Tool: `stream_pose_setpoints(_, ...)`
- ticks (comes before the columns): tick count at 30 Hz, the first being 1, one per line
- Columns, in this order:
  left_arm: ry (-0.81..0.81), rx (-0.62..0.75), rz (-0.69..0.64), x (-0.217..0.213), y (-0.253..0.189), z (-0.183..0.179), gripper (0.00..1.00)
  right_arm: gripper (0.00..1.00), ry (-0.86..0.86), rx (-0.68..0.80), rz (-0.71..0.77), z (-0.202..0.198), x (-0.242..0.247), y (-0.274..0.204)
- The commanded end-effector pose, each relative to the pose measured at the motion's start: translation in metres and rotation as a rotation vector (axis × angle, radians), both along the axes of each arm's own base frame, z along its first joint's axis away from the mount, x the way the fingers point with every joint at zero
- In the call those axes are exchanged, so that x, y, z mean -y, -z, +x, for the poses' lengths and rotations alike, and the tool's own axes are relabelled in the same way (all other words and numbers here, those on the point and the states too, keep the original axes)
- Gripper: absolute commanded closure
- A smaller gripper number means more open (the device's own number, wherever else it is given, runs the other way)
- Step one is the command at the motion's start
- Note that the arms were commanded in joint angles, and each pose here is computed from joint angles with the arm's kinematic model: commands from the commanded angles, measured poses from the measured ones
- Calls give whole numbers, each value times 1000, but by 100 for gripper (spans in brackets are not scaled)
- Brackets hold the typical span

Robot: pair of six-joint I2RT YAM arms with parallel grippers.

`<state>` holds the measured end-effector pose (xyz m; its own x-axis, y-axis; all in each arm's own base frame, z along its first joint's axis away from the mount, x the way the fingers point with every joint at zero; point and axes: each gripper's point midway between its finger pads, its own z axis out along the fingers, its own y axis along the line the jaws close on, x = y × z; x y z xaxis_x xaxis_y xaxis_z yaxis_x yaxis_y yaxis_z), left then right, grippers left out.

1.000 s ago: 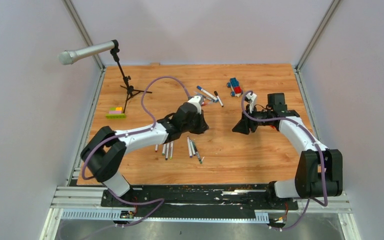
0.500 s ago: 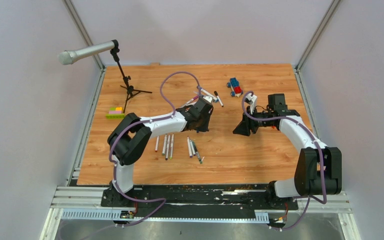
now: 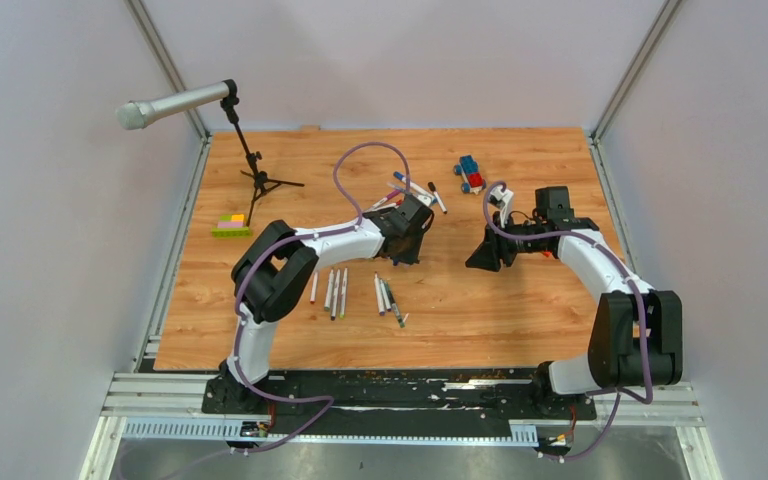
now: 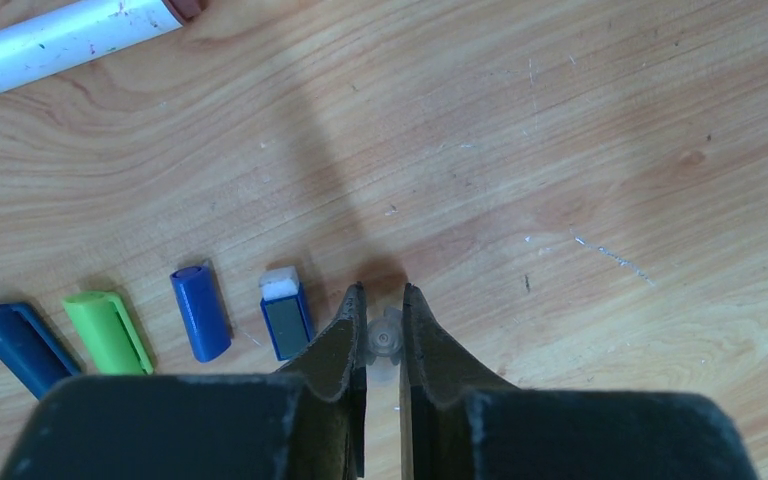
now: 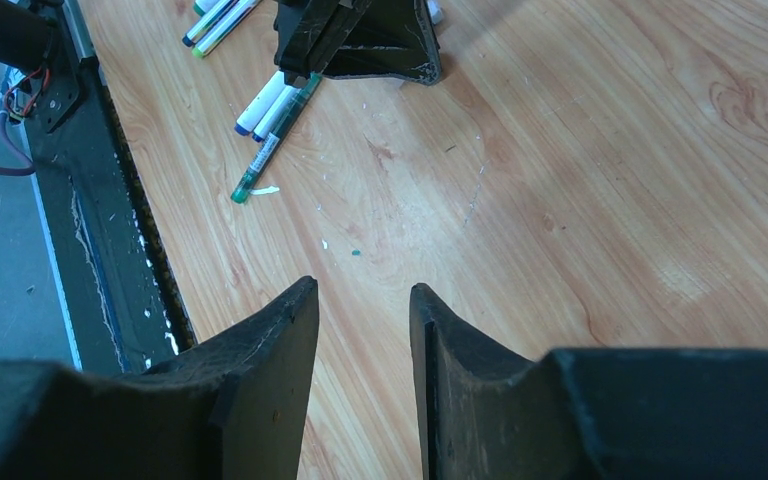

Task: Open the pen caps
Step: Place the pen cap at the center of the board.

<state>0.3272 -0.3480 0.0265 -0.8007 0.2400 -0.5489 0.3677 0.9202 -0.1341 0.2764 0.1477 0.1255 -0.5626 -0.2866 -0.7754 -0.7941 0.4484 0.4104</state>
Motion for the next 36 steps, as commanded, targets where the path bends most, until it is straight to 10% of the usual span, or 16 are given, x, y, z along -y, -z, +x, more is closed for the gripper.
stream_pose_setpoints(1,16,33,12,6,-9,8,85,60,-29,51,26,7,-3,-13)
stream_pose_setpoints(36,47,136,-83,15,-67,15,67,60,-27,47,19,7,0,-12)
